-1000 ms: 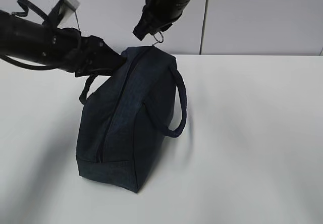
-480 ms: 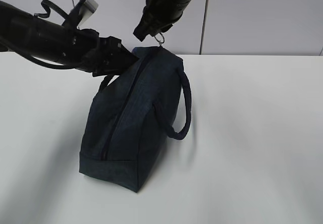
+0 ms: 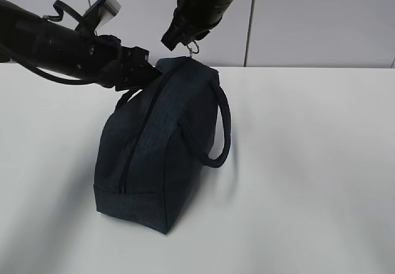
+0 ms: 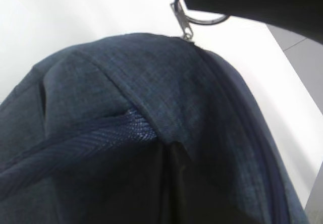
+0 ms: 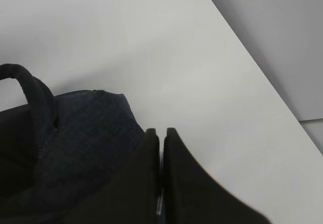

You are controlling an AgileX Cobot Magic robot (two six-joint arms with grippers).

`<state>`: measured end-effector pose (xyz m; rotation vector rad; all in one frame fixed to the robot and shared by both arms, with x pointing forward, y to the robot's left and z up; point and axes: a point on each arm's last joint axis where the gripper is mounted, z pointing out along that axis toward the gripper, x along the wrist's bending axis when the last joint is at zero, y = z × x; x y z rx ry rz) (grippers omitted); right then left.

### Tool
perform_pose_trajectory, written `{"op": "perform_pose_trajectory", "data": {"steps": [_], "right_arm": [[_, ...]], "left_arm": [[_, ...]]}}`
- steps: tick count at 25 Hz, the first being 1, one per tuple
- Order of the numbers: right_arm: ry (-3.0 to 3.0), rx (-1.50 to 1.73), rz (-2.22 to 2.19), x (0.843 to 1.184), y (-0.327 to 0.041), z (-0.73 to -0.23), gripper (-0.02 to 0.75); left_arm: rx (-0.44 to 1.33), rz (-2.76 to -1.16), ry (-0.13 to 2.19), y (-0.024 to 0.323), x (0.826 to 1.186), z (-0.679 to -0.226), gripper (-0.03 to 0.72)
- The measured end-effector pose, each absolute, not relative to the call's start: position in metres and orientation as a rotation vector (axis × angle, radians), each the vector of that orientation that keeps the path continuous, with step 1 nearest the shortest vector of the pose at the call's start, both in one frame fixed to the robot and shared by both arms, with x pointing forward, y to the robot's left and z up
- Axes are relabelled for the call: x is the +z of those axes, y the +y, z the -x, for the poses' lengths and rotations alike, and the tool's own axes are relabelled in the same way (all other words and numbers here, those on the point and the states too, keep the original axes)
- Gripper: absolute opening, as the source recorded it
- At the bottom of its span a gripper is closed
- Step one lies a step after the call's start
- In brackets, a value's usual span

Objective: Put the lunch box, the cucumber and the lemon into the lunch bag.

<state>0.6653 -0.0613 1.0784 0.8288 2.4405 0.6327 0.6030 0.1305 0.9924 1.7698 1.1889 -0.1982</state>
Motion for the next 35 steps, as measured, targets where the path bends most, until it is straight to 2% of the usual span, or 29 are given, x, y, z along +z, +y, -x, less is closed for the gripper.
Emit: {"op": "perform_pose_trajectory", "data": {"steps": [19, 31, 33, 35], "right_arm": [[2.444, 0.632, -0.825, 1.078, -0.061, -0.665, 0.000], [2.449, 0.628, -0.828, 1.078, -0.061, -0.665, 0.000], [2.449, 0.628, -0.828, 1.078, -0.061, -0.665, 0.000], [2.449, 0.628, -0.826, 1.078, -0.061, -0.665, 0.000]], "left_arm": [[-0.083, -1.815, 1.139, 0.136, 1.013, -0.598, -0.020], [-0.025, -1.808, 1.201, 0.157, 1.020, -0.602, -0.020], [-0.026, -1.807, 1.203, 0.157, 1.020, -0.602, -0.004], [-0.026, -1.807, 1.203, 0.157, 1.020, -0.602, 0.046]]}}
